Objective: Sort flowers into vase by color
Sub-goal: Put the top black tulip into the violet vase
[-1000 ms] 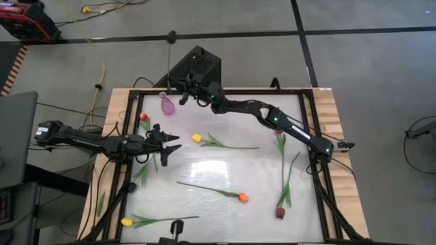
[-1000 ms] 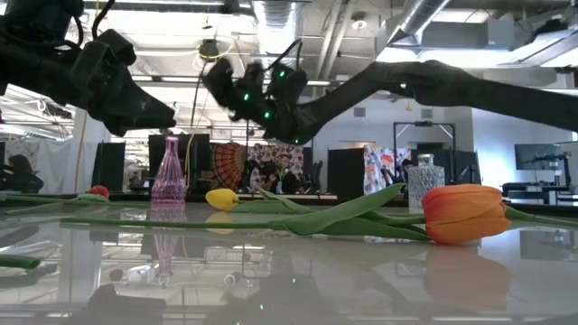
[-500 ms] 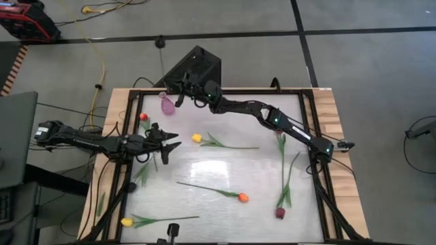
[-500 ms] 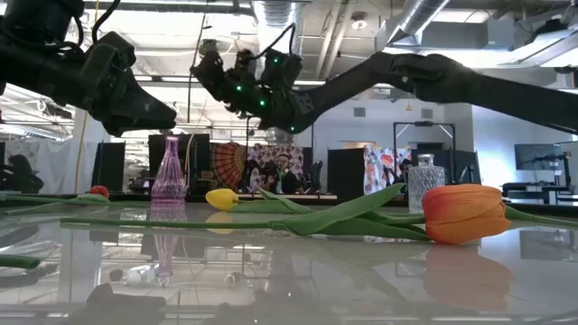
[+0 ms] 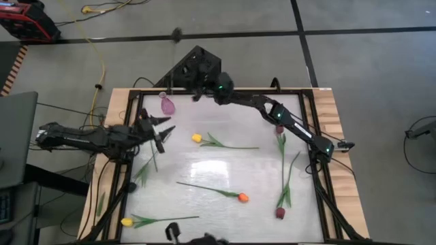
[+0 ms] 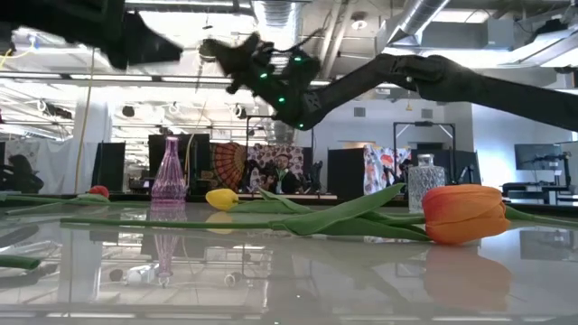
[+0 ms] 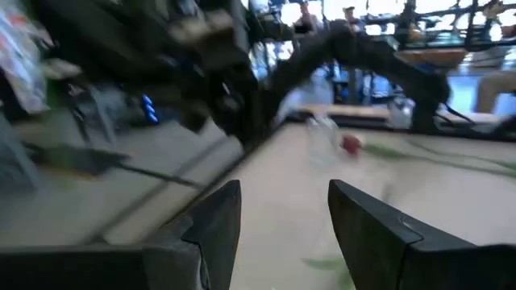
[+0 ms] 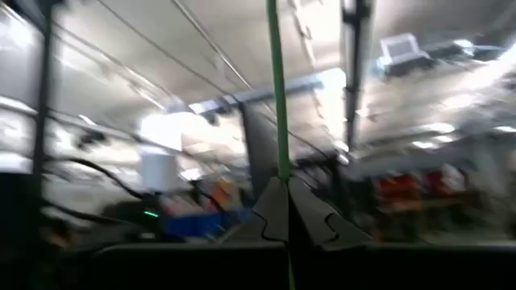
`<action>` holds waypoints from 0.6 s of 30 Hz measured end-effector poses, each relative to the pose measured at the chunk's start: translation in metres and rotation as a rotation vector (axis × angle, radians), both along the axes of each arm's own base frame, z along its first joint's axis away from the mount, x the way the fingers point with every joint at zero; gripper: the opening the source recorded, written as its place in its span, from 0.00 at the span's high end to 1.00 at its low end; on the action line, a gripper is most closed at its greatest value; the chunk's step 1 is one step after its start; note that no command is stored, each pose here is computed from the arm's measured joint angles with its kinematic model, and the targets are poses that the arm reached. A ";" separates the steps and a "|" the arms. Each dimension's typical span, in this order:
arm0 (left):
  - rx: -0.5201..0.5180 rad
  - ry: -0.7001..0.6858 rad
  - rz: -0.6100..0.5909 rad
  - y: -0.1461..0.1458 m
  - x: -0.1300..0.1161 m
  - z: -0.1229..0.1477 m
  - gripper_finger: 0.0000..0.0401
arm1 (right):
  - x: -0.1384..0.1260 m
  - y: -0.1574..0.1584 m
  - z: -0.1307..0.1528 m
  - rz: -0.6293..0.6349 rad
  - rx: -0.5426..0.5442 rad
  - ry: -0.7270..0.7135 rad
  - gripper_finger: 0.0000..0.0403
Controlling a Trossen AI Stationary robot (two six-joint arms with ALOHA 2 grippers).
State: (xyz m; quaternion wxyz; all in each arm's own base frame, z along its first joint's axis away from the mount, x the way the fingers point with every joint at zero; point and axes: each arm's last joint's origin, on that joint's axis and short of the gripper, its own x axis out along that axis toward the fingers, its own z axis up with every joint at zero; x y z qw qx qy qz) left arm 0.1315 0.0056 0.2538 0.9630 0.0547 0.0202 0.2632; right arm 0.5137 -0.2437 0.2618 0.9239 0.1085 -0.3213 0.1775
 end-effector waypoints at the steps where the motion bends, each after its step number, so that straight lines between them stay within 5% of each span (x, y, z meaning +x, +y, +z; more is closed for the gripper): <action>1: 0.027 0.001 0.009 0.001 -0.002 0.008 0.56 | -0.008 -0.005 0.004 0.026 0.009 -0.040 0.96; 5: 0.102 -0.040 0.074 0.010 -0.010 0.038 0.56 | -0.033 -0.020 0.012 0.111 0.032 -0.155 0.96; 9: 0.116 -0.081 0.147 0.024 -0.016 0.057 0.56 | -0.030 -0.010 0.013 0.178 0.020 -0.140 0.96; 18: 0.045 -0.096 -0.100 0.042 -0.011 0.059 0.56 | -0.011 0.031 0.011 0.314 -0.031 -0.083 0.96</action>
